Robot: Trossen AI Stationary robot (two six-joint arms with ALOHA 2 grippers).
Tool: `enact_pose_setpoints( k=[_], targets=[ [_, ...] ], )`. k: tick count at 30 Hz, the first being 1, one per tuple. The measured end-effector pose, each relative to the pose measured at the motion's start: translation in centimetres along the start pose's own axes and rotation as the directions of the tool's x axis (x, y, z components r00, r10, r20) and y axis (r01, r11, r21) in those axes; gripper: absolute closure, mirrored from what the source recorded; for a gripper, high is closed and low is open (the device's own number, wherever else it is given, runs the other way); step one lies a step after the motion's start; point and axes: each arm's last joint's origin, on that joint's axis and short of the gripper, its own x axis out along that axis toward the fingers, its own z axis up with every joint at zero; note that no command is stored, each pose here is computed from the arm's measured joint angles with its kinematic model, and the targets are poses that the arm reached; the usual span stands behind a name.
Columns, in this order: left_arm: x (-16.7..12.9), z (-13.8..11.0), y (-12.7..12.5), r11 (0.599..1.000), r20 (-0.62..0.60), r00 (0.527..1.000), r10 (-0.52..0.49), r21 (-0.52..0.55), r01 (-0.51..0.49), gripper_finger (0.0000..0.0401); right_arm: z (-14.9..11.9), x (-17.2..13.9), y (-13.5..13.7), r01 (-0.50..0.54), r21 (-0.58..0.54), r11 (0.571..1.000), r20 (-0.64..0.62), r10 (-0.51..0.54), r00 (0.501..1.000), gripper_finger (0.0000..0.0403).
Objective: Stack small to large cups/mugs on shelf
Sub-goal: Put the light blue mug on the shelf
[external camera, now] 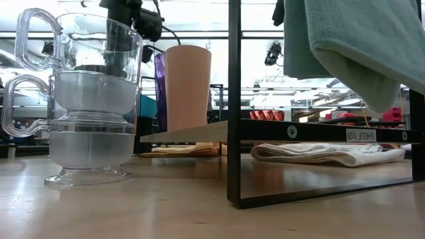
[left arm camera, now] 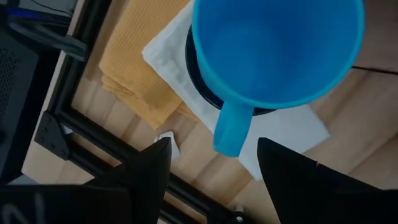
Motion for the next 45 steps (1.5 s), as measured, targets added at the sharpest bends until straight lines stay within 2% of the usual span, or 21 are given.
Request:
enact_pose_setpoints(
  k=[9, 18, 23, 38, 45],
  targets=[
    [1.4, 0.9, -0.2, 1.0, -0.054, 0.999, -0.003, 0.017, 0.004, 0.0153, 0.0, 0.0, 0.0, 0.0, 0.001, 1.0, 0.0, 0.0, 1.0, 0.0292],
    [2.3, 1.5, -0.3, 0.999, -0.086, 0.996, -0.005, 0.042, 0.009, 0.0175, 0.0, 0.0, 0.0, 0.0, 0.001, 1.0, 0.0, 0.0, 1.0, 0.0292],
    [2.3, 1.4, -0.3, 0.999, -0.085, 0.996, -0.005, 0.045, 0.009, 0.0205, 0.0, 0.0, 0.0, 0.001, 0.001, 1.0, 0.0, -0.001, 1.0, 0.0292],
    [2.3, 1.4, -0.3, 0.998, -0.085, 0.996, -0.006, 0.064, 0.011, 0.0339, 0.0, 0.0, 0.0, 0.001, 0.016, 1.0, 0.001, -0.001, 1.0, 0.0294],
    [2.3, 1.4, -0.3, 0.998, -0.085, 0.996, -0.006, 0.063, 0.011, 0.0334, 0.0, 0.0, 0.0, 0.001, 0.016, 1.0, 0.001, -0.001, 1.0, 0.0294]
  ],
)
